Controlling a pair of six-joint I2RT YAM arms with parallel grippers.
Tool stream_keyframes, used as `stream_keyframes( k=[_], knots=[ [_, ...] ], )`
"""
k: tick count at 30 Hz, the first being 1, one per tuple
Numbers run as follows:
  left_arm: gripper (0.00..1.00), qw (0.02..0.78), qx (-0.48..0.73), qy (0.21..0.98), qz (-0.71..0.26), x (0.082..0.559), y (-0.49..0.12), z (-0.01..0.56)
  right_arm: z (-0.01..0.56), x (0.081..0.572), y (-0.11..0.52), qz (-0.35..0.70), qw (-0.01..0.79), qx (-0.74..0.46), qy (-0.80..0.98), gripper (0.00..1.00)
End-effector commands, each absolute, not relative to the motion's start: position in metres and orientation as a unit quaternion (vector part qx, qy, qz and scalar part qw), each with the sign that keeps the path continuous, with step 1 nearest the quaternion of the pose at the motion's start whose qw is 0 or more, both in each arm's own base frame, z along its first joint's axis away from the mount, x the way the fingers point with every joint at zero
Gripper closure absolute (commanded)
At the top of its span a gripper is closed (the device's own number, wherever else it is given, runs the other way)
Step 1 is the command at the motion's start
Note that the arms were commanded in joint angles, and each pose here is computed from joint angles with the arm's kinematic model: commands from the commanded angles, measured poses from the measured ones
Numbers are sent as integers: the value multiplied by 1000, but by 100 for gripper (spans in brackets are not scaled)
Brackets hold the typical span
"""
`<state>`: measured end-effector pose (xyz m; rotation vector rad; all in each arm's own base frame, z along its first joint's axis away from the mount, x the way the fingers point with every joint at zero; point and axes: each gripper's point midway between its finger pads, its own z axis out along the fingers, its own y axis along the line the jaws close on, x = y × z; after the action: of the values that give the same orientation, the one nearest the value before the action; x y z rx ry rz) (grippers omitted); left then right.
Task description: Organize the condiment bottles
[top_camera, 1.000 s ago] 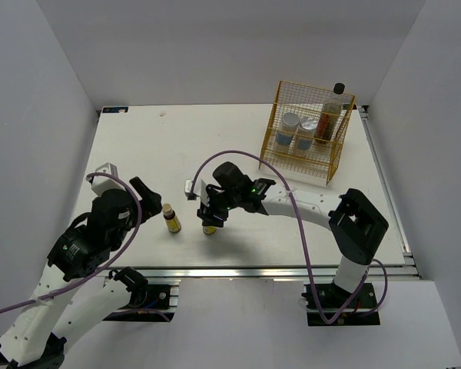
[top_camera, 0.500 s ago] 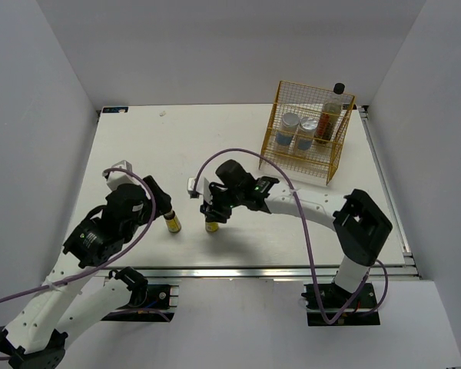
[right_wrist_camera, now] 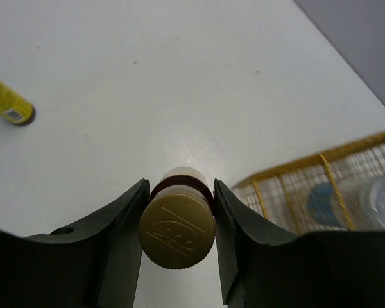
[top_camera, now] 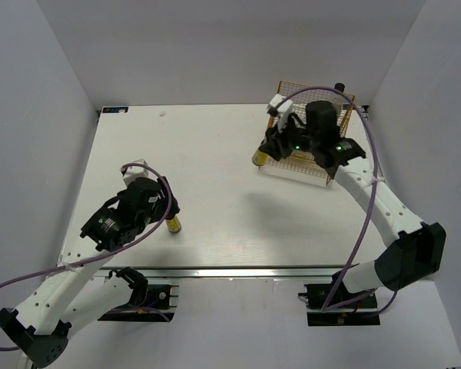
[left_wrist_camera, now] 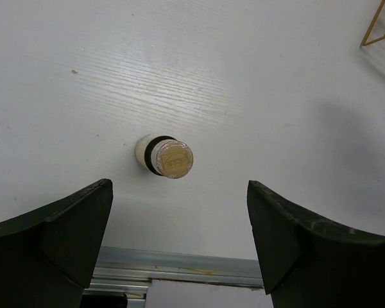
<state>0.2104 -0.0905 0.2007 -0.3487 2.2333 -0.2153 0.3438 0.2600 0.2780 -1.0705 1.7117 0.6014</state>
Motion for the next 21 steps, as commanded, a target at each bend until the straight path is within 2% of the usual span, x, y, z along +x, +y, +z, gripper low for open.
stream_keyframes(
  k=[1,4,10,21],
  knots=[
    [5,430,-128,891,-74,216,-90,202,308,354,227,237,524,-393,717,100],
    [5,431,-123,891,-75,218,-92,200,304,385,171,189,533,-334,754,100],
    [4,431,-110,892,-82,222,-98,200,296,418,108,132,540,-275,785,100],
    [5,431,-112,891,-89,216,-96,198,276,450,61,75,535,-230,810,100]
  ],
)
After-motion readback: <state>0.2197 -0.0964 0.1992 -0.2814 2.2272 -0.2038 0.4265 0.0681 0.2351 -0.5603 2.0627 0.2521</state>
